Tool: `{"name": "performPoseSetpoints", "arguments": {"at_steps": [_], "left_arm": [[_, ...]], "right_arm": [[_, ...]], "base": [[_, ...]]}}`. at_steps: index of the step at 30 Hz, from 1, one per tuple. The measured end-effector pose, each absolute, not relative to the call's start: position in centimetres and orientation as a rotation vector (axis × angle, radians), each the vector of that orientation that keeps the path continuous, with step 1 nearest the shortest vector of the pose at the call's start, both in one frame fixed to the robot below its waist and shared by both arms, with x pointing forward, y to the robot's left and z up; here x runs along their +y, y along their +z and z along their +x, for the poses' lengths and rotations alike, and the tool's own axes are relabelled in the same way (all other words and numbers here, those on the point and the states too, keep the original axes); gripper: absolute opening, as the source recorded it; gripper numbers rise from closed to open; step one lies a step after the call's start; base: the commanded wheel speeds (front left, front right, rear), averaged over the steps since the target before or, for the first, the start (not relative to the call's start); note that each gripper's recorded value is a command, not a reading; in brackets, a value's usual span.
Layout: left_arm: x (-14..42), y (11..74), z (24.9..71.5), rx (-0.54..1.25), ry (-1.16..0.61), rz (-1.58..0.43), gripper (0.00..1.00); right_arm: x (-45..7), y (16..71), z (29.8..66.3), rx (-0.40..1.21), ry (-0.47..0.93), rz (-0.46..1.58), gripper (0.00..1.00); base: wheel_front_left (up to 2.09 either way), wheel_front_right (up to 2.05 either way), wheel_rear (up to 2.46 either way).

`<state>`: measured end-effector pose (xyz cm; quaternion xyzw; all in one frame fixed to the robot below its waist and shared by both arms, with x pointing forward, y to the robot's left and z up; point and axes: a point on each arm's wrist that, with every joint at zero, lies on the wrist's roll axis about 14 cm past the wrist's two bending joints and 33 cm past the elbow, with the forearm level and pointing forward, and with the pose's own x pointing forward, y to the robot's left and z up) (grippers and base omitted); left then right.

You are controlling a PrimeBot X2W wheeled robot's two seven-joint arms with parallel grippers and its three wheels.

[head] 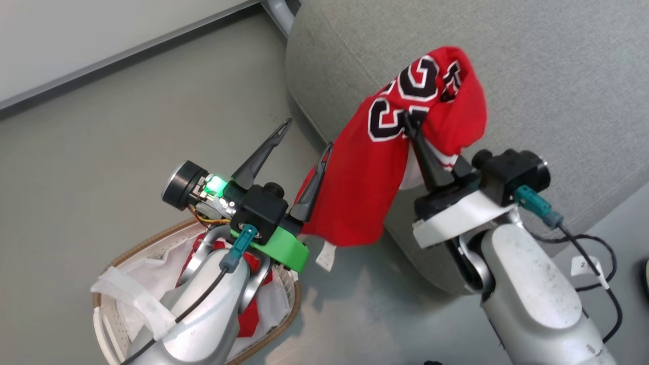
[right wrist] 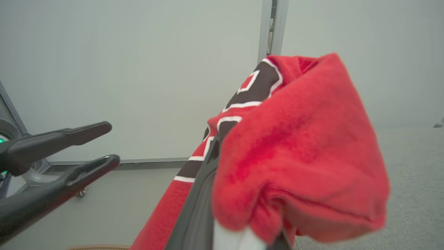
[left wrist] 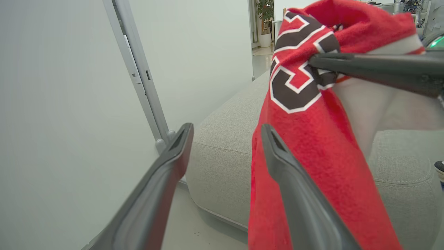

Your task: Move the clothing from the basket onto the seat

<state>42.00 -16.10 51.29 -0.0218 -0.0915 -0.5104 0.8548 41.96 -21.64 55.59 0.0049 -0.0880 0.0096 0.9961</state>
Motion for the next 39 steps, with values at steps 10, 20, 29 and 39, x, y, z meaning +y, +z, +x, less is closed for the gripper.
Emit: {"name": "performPoseSetpoints", "arguments": {"at_steps": [10,20,29,39], "left_arm": [[-15.8,49.1,43.4,-0.159,-1.071,-0.044,1.0],[-15.2,46.4,45.3,-0.117,-1.058,-0.044,1.0],[-14.3,43.0,46.6,-0.053,-1.045,-0.049,1.0],[-13.1,39.7,48.1,-0.004,-1.023,-0.044,1.0]], "right_arm": [[-26.7,57.5,44.9,-0.194,-0.048,-0.179,0.0],[-32.9,59.4,48.7,-0.17,-0.118,-0.415,0.0],[-37.4,58.9,52.1,-0.092,-0.177,-0.556,0.0],[-43.2,56.6,54.5,0.008,-0.314,-0.568,0.0]], "base": [[0.0,0.0,0.0],[0.0,0.0,0.0],[0.0,0.0,0.0],[0.0,0.0,0.0]]}}
